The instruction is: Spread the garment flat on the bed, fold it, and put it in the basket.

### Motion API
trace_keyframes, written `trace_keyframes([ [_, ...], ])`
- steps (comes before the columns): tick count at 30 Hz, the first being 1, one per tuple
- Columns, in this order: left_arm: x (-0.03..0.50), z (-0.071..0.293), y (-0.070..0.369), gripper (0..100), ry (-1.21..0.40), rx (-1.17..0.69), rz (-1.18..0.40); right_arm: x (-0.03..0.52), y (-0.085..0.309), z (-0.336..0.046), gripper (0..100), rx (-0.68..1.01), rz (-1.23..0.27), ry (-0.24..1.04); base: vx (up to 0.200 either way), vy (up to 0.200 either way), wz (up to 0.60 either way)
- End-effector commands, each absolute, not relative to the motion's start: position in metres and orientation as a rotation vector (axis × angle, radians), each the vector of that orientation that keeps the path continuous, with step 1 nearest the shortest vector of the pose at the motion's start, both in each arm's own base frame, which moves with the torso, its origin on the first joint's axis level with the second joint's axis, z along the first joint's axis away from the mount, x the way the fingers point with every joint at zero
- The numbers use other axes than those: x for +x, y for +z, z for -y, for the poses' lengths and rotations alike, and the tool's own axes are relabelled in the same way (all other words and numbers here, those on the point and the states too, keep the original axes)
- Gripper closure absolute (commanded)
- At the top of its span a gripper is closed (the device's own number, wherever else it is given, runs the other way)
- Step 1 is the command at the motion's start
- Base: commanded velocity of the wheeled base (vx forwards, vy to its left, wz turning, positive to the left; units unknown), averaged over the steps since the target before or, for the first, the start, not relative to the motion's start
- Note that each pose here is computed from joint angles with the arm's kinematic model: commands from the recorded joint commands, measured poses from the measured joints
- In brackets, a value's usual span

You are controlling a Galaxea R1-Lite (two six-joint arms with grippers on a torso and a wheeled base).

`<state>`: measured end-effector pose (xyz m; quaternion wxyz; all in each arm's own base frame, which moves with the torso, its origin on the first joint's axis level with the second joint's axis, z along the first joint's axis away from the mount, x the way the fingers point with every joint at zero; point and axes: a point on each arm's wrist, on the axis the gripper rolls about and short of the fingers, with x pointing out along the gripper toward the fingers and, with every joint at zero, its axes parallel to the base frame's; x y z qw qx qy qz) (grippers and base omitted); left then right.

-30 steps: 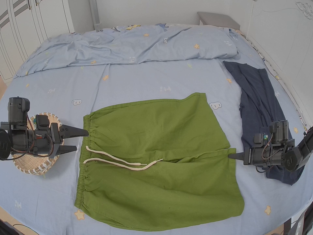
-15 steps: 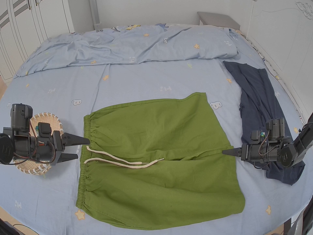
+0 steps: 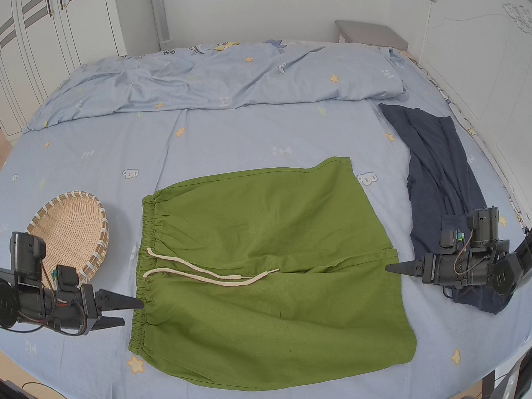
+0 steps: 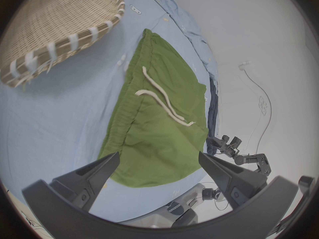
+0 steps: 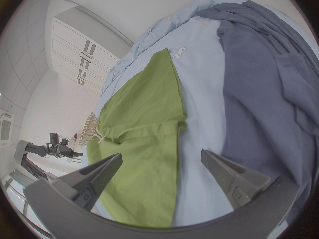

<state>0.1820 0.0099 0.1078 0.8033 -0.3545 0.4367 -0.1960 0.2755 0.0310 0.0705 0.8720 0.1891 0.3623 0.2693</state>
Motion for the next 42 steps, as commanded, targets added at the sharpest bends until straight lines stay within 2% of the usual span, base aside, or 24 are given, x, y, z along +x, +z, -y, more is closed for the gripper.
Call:
trace_keyframes([
  [1,0.157,-0.023,0.095,0,-0.409,-0.772,-0.917,0.243,0.082,-0.027,0,0.417,-0.746,0.552,0.000,0.000,0.00],
  [6,0.157,-0.037,0.077,0,-0.438,-0.776,-0.932,0.229,0.077,-0.027,0,0.420,-0.773,0.551,0.000,0.000,0.00],
  [15,0.159,-0.037,0.045,0,-0.517,-0.694,-1.031,0.228,0.080,-0.029,0,0.415,-0.764,0.561,0.000,0.000,0.00],
  [42,0.183,-0.037,0.029,0,-0.557,-0.676,-1.093,0.224,0.085,-0.032,0,0.409,-0.748,0.580,0.000,0.000,0.00],
])
